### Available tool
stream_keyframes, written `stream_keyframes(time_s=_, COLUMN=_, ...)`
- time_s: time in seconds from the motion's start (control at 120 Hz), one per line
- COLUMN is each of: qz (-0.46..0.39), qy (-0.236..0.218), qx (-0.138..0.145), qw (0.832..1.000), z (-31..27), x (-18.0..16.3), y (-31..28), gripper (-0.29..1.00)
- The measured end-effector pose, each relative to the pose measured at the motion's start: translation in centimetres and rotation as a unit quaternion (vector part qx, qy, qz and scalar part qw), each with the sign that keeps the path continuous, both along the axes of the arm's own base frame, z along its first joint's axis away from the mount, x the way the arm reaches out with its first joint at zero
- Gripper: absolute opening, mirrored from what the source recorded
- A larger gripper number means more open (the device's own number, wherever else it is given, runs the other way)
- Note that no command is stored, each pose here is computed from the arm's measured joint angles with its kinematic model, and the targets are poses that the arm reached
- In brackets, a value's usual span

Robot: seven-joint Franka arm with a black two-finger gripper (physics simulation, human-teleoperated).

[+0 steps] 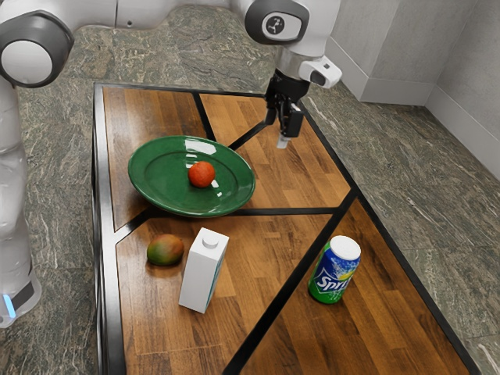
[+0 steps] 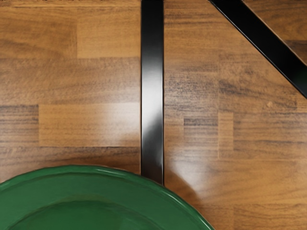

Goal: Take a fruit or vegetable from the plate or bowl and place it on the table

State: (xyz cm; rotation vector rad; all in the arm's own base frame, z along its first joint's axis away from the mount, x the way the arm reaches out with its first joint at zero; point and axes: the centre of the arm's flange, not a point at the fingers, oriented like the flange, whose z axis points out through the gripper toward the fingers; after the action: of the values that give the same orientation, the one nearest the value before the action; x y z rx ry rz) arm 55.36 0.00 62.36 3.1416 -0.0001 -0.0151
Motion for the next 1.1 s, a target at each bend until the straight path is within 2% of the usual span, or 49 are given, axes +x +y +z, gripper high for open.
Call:
stream_keyframes(time_s=0.008, qz=0.000, qy=0.000, qx=0.000, qw=1.000, z=0.0, x=0.0, y=0.0, gripper=0.70)
stream_keyframes(time_s=0.058, qz=-0.014, qy=-0.067, qx=0.004, qw=0.998, z=6.2, x=0.9, y=0.1, gripper=0.70)
stream_keyframes(time_s=0.125, qz=-0.017, qy=-0.097, qx=0.010, qw=0.995, z=9.1, x=0.9, y=1.8, gripper=0.69)
stream_keyframes(time_s=0.333, qz=0.037, qy=-0.103, qx=0.027, qw=0.994, z=10.2, x=-0.6, y=12.9, gripper=0.68)
stream_keyframes(time_s=0.4, qz=0.033, qy=-0.104, qx=0.029, qw=0.994, z=10.4, x=-1.0, y=13.8, gripper=0.68)
stream_keyframes(time_s=0.517, qz=0.017, qy=-0.114, qx=0.012, qw=0.993, z=11.6, x=-0.4, y=13.4, gripper=0.68)
stream_keyframes(time_s=0.558, qz=0.022, qy=-0.120, qx=0.020, qw=0.992, z=12.4, x=-0.4, y=13.9, gripper=0.68)
stream_keyframes(time_s=0.583, qz=0.031, qy=-0.145, qx=0.034, qw=0.988, z=15.2, x=-1.4, y=14.5, gripper=0.68)
stream_keyframes(time_s=0.633, qz=0.050, qy=-0.219, qx=0.059, qw=0.973, z=23.3, x=-7.0, y=14.9, gripper=0.68)
stream_keyframes(time_s=0.658, qz=0.059, qy=-0.230, qx=0.065, qw=0.969, z=25.0, x=-8.9, y=15.2, gripper=0.68)
stream_keyframes(time_s=0.683, qz=0.071, qy=-0.217, qx=0.066, qw=0.971, z=24.2, x=-8.8, y=16.2, gripper=0.68)
stream_keyframes(time_s=0.742, qz=0.087, qy=-0.149, qx=0.051, qw=0.984, z=19.1, x=-5.6, y=18.2, gripper=0.68)
stream_keyframes(time_s=0.808, qz=0.046, qy=-0.103, qx=0.028, qw=0.993, z=16.4, x=-3.2, y=13.7, gripper=0.68)
stream_keyframes(time_s=0.85, qz=0.018, qy=-0.079, qx=0.014, qw=0.997, z=16.0, x=-3.3, y=10.5, gripper=0.68)
stream_keyframes(time_s=0.883, qz=0.000, qy=-0.058, qx=0.001, qw=0.998, z=15.4, x=-5.0, y=8.4, gripper=0.68)
stream_keyframes(time_s=0.925, qz=-0.025, qy=-0.037, qx=-0.019, qw=0.999, z=14.2, x=-9.3, y=5.9, gripper=0.68)
stream_keyframes(time_s=1.0, qz=-0.004, qy=0.008, qx=-0.047, qw=0.999, z=9.1, x=-17.0, y=6.8, gripper=0.68)
stream_keyframes(time_s=1.05, qz=0.010, qy=0.029, qx=-0.054, qw=0.998, z=6.2, x=-19.7, y=7.0, gripper=0.68)
stream_keyframes(time_s=1.1, qz=0.016, qy=0.039, qx=-0.052, qw=0.998, z=4.6, x=-20.8, y=6.5, gripper=0.68)
